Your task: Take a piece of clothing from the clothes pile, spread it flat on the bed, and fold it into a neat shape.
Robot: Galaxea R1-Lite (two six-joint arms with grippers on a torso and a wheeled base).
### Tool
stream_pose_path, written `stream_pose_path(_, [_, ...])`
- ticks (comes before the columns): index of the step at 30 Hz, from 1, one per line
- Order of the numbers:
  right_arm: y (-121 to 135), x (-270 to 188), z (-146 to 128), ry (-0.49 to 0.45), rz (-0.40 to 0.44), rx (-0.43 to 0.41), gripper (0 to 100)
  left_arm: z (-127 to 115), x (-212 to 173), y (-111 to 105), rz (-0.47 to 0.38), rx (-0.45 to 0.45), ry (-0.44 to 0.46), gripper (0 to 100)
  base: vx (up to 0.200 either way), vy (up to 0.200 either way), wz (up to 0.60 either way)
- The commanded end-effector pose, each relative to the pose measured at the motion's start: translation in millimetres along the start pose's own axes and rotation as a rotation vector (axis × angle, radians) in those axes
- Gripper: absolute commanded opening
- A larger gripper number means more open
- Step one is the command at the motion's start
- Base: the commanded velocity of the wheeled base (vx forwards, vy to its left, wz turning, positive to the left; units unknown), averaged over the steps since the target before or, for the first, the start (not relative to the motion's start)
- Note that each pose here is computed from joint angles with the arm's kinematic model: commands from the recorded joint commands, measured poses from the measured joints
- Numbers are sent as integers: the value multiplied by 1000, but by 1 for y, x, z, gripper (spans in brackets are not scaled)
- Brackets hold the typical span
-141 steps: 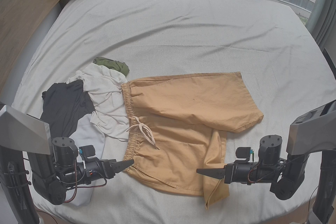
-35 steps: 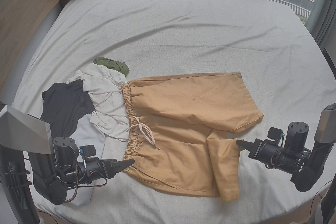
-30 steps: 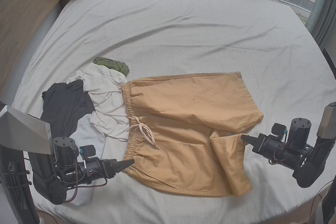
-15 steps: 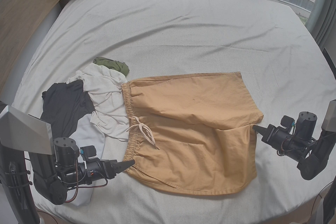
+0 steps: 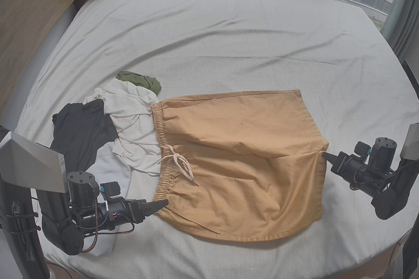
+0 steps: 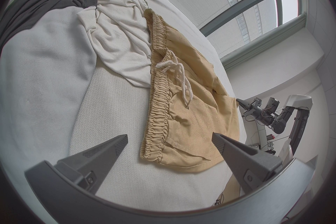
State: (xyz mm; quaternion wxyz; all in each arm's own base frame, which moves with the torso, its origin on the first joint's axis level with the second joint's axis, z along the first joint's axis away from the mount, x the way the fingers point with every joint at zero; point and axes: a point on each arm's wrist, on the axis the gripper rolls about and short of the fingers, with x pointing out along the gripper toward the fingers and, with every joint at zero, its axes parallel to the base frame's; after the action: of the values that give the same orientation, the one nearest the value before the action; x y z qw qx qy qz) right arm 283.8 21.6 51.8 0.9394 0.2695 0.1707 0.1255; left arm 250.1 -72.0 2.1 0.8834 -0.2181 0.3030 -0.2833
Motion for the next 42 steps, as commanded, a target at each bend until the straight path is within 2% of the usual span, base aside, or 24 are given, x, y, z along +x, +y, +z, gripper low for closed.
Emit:
stream_pose_path(1, [-4,2,-1,2,-10,6,0,0,0,0,0,0,-1,100,0,0,0])
stream_pose_path(8, [-3,4,2,-8,-4,1,0,0,0,0,0,-1,0,100,0,0,0])
stream_pose_path(9, [-3,4,2,-8,-4,2,100,0,0,0,0,-1,0,100,0,0,0])
stream_pose_path(26, [-3,-1,-9,65,-28,25,100,-2,1,2,4,-6,9,100,0,0,0])
stream_pose_path(27, [-4,-7,-14,90,-30,29,100,-2,1,2,5,-6,10,100,0,0,0])
stream_pose_path(34, [-2,-6,-14,96,23,28,100,-3,1,2,5,-7,11,100,0,0,0])
stream_pose_path(39, [-2,-3,-15,121,60,57,100,-2,1,2,5,-6,10,100,0,0,0])
stream_pose_path(42, [-8,5,-22,143,52,81,100,-2,1,2,5,-6,10,100,0,0,0])
